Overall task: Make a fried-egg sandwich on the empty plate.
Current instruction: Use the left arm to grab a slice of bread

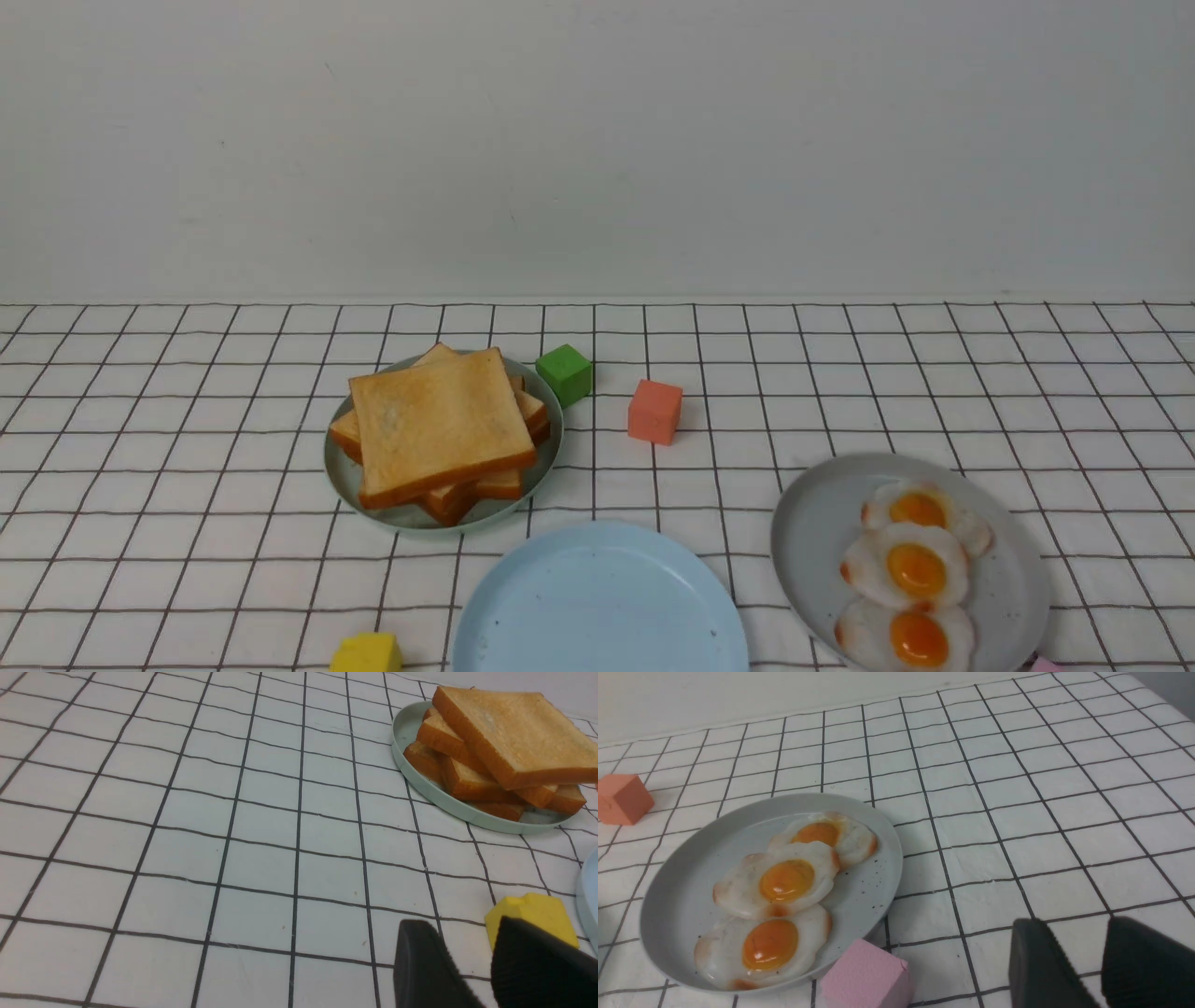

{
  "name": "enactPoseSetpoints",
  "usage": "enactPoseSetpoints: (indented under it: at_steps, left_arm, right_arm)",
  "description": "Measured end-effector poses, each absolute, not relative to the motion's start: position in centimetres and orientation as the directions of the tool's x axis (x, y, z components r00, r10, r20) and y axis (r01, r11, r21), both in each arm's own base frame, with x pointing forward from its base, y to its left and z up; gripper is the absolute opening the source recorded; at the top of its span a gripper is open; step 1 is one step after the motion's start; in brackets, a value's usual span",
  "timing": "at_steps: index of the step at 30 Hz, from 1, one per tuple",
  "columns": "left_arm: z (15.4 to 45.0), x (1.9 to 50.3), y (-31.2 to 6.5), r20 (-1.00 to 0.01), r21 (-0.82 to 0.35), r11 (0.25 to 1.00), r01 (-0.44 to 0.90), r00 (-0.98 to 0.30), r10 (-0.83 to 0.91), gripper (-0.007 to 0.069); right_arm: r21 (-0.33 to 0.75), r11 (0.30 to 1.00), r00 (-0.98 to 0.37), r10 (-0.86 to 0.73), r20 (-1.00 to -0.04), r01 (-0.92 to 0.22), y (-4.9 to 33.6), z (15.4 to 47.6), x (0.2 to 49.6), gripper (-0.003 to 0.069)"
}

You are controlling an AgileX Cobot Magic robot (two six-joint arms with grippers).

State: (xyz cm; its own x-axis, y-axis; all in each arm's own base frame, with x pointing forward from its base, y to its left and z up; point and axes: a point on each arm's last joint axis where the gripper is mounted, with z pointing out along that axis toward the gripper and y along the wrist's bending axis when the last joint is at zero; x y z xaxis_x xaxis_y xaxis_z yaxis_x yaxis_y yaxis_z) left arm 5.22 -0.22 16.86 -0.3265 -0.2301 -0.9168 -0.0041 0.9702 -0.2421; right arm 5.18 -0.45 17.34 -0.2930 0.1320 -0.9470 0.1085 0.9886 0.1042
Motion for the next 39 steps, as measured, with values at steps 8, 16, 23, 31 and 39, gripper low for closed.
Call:
enactPoseSetpoints:
  at_steps: [8,16,23,31,39]
  left_arm:
    - [16.86,5.22,-0.22,-0.917,-0.242,0.970,-0.004,-0.326,-0.230,0.0238]
    - [16.86,5.22,-0.22,-0.917,-0.242,0.970,-0.004,-0.326,-0.230,0.0238]
    - [16.86,5.22,-0.22,-0.917,-0.242,0.970,-0.004,-0.326,-0.230,0.0238]
    - [16.86,5.22,-0.22,-0.917,-0.242,0.970,-0.004,-0.326,-0.230,0.0238]
    - [17.76,5.46,-0.37,-0.943,-0.250,0.968,0.035,-0.234,-0.235,0.0238]
  right_arm:
    - [0.104,0.989,-0.293,0.132,-0.947,0.109,-0.45,17.34,5.18,0.0238]
    - [0.104,0.989,-0.293,0.132,-0.947,0.109,-0.45,17.34,5.18,0.0238]
    - [0.104,0.989,-0.293,0.132,-0.947,0.109,-0.45,17.34,5.18,0.0238]
    - [0.103,0.989,-0.293,0.131,-0.947,0.109,-0.45,17.34,5.18,0.0238]
    - [0.103,0.989,-0.260,0.127,-0.957,0.103,-0.45,17.47,5.31,0.0238]
